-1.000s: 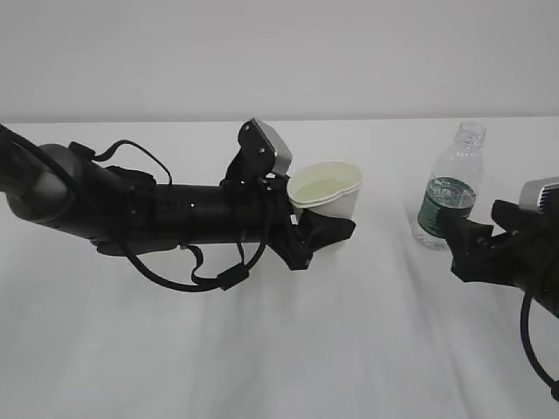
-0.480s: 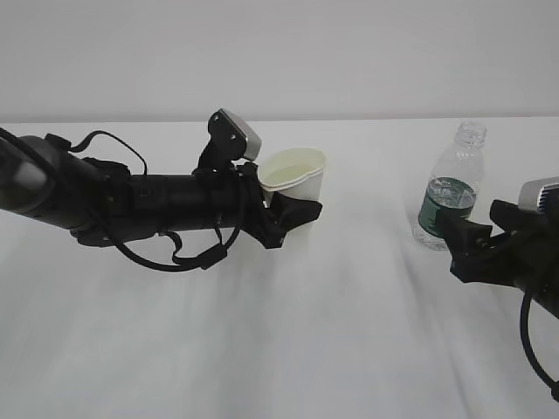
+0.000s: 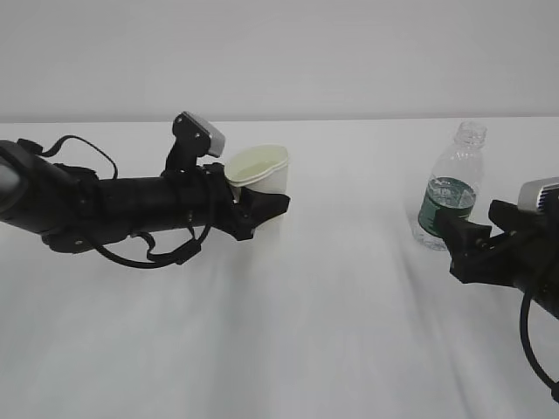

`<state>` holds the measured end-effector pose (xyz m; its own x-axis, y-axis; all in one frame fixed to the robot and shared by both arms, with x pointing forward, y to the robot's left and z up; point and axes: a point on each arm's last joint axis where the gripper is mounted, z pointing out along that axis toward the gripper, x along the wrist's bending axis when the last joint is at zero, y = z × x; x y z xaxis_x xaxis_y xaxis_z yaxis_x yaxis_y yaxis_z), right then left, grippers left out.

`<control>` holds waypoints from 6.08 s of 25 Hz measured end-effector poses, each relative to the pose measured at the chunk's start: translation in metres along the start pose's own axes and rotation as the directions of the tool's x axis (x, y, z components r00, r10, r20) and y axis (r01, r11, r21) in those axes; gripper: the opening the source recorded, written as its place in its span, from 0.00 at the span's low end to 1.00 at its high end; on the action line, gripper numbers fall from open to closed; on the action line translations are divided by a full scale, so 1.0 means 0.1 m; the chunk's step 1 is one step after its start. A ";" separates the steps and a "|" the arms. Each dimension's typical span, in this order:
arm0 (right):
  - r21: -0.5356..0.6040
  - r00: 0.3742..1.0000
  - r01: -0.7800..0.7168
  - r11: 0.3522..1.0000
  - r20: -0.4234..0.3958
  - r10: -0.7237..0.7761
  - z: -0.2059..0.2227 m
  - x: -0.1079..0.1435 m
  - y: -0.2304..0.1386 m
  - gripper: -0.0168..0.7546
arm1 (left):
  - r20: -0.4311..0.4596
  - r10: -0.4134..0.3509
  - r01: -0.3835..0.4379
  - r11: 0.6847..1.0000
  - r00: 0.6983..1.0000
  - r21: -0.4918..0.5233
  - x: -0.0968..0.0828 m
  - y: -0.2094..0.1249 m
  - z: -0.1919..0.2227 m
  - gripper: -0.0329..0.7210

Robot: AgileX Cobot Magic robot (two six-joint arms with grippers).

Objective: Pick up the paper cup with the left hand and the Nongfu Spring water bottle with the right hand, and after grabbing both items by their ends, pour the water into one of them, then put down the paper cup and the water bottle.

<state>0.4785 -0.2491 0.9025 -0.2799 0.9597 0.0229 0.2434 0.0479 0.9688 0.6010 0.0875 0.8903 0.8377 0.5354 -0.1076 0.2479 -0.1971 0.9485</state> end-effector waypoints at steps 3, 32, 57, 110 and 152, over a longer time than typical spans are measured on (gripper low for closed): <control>0.000 1.000 0.001 1.000 -0.002 -0.001 0.00 0.00 0.00 0.78 | -0.016 -0.045 0.044 0.998 0.999 -0.046 0.10 -0.05 -0.13 0.60; -0.001 1.000 0.004 1.000 -0.016 -0.004 0.00 0.01 0.00 0.78 | -0.224 -0.047 0.029 0.996 0.973 -0.082 0.60 -0.20 -0.54 0.60; 0.000 1.000 0.002 1.000 -0.025 -0.002 0.00 0.02 0.00 0.78 | -0.311 0.001 -0.019 0.998 0.951 -0.056 0.70 -0.28 -0.56 0.60; 0.001 0.999 -0.006 1.000 -0.043 0.006 0.00 0.04 0.00 0.78 | -0.397 -0.058 0.030 0.997 0.916 -0.076 0.48 -0.64 -0.84 0.60; 0.003 0.998 -0.002 1.000 -0.062 0.002 0.00 0.06 0.00 0.78 | -0.401 -0.086 0.065 0.996 0.912 -0.066 0.34 -0.79 -0.95 0.60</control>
<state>0.4766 -0.2438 0.9027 -0.3368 0.9407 0.0403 0.2464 0.0468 0.9680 0.5635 0.1994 0.8405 0.5475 0.8347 -0.0604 0.2691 -0.1072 0.9571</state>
